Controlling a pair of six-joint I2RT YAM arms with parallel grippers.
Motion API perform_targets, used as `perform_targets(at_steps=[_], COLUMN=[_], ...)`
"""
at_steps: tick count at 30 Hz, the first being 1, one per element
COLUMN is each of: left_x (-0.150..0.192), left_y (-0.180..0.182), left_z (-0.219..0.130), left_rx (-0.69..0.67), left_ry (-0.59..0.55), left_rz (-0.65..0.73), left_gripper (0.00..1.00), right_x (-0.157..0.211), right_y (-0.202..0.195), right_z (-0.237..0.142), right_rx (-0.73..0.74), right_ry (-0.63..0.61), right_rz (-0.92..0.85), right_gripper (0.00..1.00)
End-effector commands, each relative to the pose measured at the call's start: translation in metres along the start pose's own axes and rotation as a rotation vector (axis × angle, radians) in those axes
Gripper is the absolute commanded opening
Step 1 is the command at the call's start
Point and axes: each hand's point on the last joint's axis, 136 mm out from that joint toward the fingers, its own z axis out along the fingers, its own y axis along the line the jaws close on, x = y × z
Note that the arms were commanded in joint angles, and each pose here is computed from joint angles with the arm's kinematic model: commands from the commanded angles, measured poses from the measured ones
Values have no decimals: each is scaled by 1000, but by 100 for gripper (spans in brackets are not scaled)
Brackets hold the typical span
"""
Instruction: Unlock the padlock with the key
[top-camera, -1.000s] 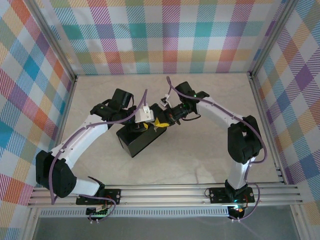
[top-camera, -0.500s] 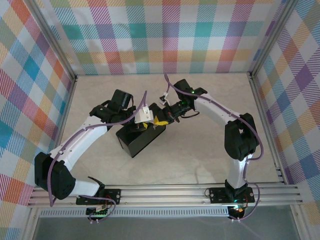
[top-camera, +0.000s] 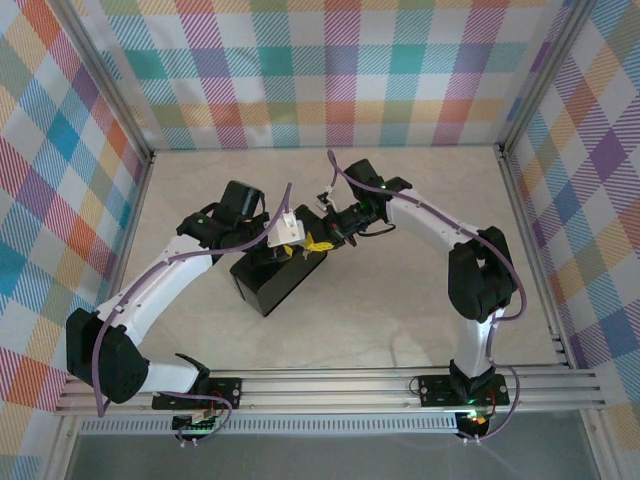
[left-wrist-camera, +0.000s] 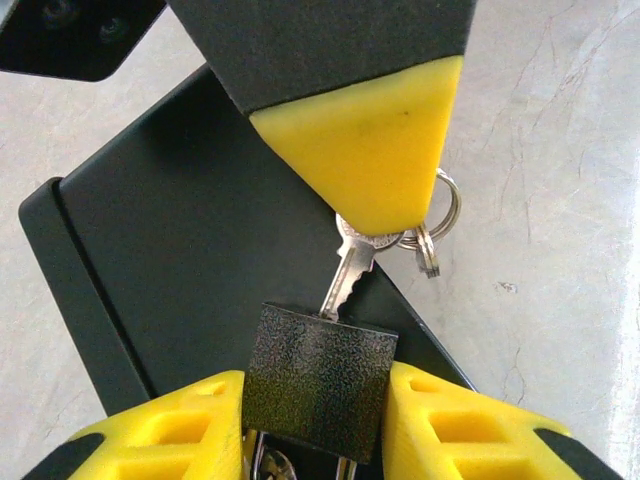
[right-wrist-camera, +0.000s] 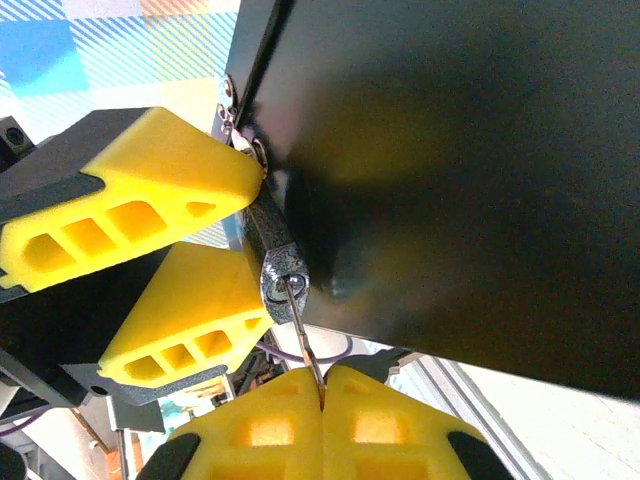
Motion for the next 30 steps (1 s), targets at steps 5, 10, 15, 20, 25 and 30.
perform_targets(at_steps=[5,10,15,20,25,30], left_x=[-26,-25,-26,-24,-30,-26], left_y=[-39,-35,-34,-34,-30,-29], left_z=[11,15,12,12,13,17], left_rx=[165,157,149,150,144,149], left_ry=[-126,-117,-127,-118,-140,-120], left_rz=[43,45,52,63,62,72], left_gripper=[33,32,32,32,32,32], right_x=[-4,5,-9,-18,-21,-14], right_y=[33,36,23,40,29,31], right_z=[0,13,10,4,11,24], right_rx=[-27,-31,-58,-129,-102,-117], right_ry=[26,59,36,54,80,100], right_rz=[-195,-187,-132,-154,-109,-101], right_gripper=[0,0,0,0,0,0])
